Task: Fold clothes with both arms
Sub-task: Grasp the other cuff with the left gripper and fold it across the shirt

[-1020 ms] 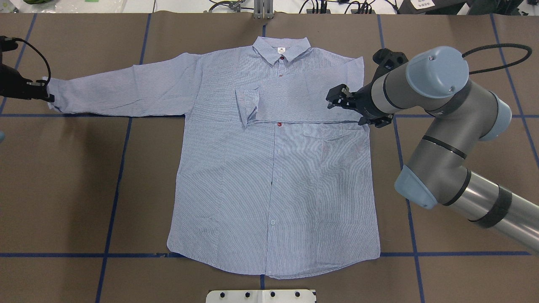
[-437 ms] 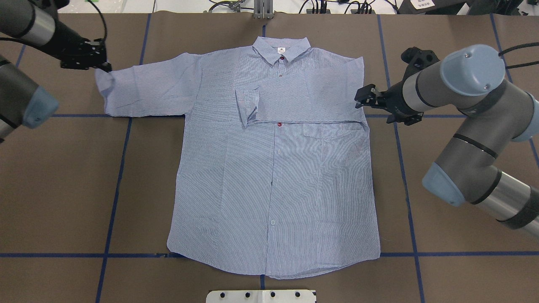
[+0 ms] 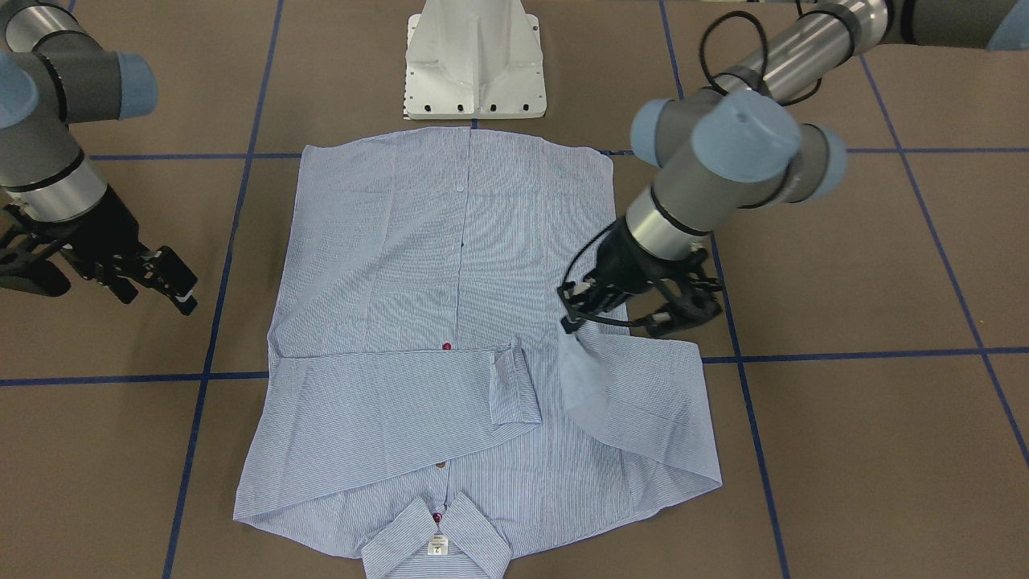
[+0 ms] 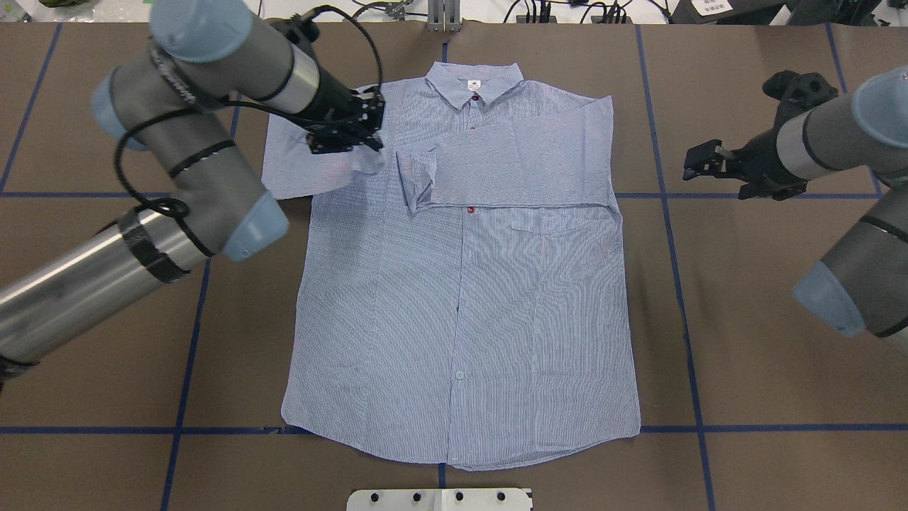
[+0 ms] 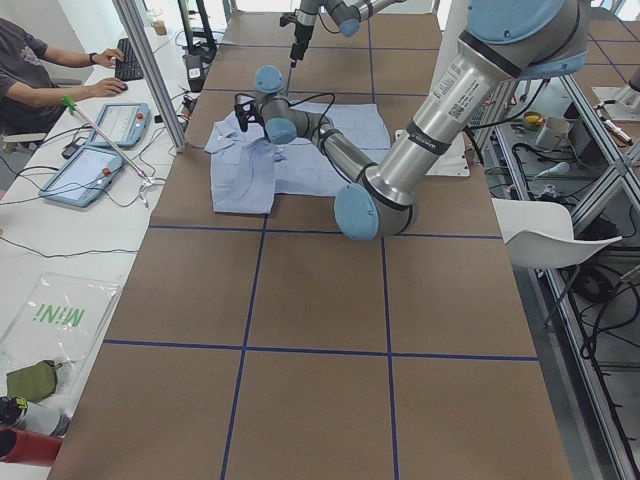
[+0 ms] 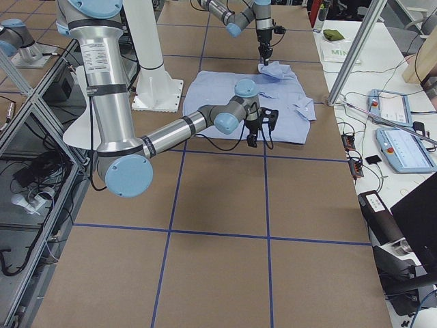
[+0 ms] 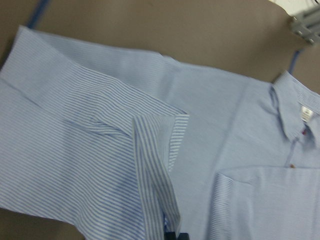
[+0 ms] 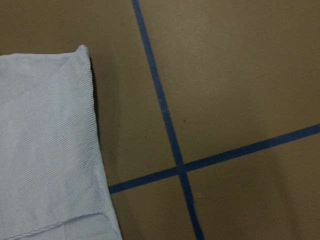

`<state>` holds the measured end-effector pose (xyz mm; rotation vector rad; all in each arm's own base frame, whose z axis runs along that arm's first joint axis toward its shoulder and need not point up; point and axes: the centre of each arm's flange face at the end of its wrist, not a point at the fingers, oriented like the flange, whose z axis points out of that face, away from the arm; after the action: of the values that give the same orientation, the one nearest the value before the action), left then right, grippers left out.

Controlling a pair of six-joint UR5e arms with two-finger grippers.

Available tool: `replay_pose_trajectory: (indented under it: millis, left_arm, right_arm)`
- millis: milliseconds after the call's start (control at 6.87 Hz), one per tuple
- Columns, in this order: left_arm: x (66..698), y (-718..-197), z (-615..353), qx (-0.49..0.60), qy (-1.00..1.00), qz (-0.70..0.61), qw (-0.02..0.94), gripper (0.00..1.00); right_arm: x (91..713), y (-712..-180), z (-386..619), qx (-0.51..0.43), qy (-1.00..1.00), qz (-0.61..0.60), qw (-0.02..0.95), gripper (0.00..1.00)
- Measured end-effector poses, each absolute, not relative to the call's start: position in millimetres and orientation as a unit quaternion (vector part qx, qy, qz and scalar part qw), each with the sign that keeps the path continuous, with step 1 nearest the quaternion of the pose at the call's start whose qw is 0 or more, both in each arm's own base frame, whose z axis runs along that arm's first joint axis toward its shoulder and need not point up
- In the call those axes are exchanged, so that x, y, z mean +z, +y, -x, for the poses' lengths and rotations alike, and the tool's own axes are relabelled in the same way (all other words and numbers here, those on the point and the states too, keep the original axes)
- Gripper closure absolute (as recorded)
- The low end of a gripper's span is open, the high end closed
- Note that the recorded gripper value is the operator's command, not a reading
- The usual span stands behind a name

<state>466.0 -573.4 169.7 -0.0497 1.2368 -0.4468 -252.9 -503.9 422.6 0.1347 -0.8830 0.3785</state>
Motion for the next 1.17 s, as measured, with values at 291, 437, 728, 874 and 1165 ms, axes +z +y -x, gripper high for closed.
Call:
replay_pose_trajectory:
  millis: [291, 437, 728, 874, 1165]
  left_arm:
    - [101, -564, -546, -0.231, 0.581, 0.031, 0.78, 1.0]
    - [88, -557, -566, -0.236, 0.583, 0.031, 0.777, 1.0]
    - [74, -544, -591, -0.241, 0.585, 0.031, 0.773, 1.0]
    - [67, -540, -603, -0.246, 0.586, 0.028, 0.772, 0.89]
    - [61, -538, -620, -0.247, 0.589, 0.025, 0.769, 0.82]
  right_arm:
    - [437, -502, 236, 0.175, -0.419, -0.063, 0.889, 0.0]
    - [438, -501, 235, 0.174, -0.418, -0.063, 0.889, 0.0]
    - [440, -501, 234, 0.174, -0.417, -0.062, 0.89, 0.0]
    - [442, -501, 234, 0.175, -0.415, -0.06, 0.891, 0.0]
    - [447, -500, 233, 0.175, -0.412, -0.059, 0.892, 0.0]
